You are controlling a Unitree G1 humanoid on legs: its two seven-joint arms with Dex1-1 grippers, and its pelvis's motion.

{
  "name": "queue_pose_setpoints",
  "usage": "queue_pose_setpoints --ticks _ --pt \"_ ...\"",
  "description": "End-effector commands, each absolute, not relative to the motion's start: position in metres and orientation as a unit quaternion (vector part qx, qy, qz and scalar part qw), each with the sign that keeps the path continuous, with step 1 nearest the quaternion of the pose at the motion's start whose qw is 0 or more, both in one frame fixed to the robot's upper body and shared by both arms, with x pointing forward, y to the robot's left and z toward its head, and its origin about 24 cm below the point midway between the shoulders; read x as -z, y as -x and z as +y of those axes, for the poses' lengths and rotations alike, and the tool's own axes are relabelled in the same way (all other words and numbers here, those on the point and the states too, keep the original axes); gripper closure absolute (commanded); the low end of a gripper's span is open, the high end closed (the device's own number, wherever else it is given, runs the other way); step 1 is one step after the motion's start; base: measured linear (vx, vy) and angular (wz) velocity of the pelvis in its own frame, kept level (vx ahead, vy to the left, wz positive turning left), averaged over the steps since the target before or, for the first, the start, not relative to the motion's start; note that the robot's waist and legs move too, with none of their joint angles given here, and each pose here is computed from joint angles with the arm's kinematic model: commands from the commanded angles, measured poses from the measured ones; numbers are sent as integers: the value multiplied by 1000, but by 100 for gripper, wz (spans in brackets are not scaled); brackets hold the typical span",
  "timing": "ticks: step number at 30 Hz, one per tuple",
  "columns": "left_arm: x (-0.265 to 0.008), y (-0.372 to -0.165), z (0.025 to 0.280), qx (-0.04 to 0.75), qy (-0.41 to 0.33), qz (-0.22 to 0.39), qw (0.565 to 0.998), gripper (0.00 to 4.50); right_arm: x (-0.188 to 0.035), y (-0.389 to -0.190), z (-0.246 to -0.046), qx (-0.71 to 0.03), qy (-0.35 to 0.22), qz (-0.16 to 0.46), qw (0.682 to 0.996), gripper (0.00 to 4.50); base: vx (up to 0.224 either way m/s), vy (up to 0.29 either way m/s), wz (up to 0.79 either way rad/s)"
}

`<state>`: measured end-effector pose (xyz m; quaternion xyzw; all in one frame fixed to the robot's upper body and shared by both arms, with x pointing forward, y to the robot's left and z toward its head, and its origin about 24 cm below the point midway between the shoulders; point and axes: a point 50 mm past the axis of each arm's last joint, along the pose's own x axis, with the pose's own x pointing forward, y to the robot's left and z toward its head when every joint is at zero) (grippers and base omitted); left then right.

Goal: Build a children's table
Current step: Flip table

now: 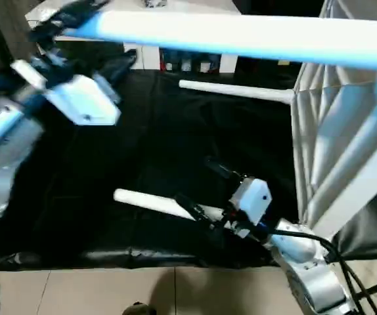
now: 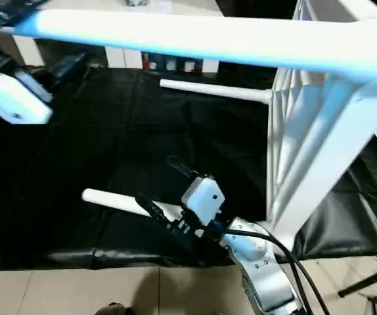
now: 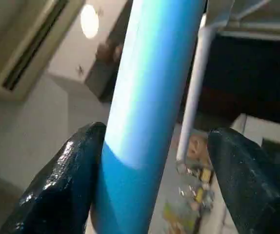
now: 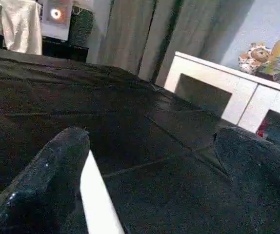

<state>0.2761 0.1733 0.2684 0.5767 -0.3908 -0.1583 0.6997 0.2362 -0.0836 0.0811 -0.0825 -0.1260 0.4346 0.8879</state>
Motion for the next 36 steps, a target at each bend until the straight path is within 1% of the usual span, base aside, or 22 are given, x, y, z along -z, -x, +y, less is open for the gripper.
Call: queue_pose_setpoints --ticks 1,2,3,7,8,10,12,17,19,20,21,25,28,30,31,32,36 --pt "-267 -273 158 180 -583 -412 677 80 -79 -237 -83 -431 87 -119 890 0 0 0 0" --pt "-268 -271 153 181 -573 -424 677 80 -79 -237 -82 -432 87 -119 889 0 0 0 0" --pt "-267 -272 153 178 -570 -424 681 80 -79 -237 -82 -433 89 -117 890 0 0 0 0" --pt "-260 -278 156 170 -574 -402 693 80 -79 -238 -81 -431 93 -117 890 0 0 0 0" --pt "-259 -279 158 167 -563 -394 707 80 -78 -238 -82 -427 100 -114 891 0 0 0 0" --pt "-262 -280 161 152 -553 -400 715 80 -81 -240 -83 -419 97 -118 895 0 0 0 0" --pt "-267 -277 157 151 -550 -424 704 80 -83 -241 -84 -413 92 -125 897 0 0 0 0" --pt "-271 -277 150 156 -549 -439 694 80 -82 -242 -85 -405 91 -126 901 0 0 0 0" --pt "-275 -275 147 160 -534 -450 697 80 -83 -242 -84 -402 88 -132 902 0 0 0 0" --pt "-276 -274 147 161 -530 -454 698 108 -84 -241 -83 -404 83 -134 901 0 0 0 0" --pt "-277 -273 147 159 -532 -458 694 116 -85 -240 -83 -405 80 -137 901 0 0 0 0" --pt "-276 -273 148 161 -529 -458 696 128 -87 -239 -83 -410 75 -143 898 0 0 0 0" --pt "-273 -272 147 173 -526 -456 696 160 -87 -239 -84 -408 72 -144 899 0 0 0 0" --pt "-272 -270 145 181 -523 -458 696 164 -87 -238 -83 -408 71 -144 899 0 0 0 0" --pt "-271 -271 144 185 -522 -455 697 188 -87 -238 -83 -408 72 -144 899 0 0 0 0" --pt "-271 -271 143 189 -522 -454 697 188 -87 -238 -83 -408 72 -145 899 0 0 0 0" --pt "-268 -271 142 199 -522 -447 698 217 -87 -237 -83 -410 72 -144 898 0 0 0 0"
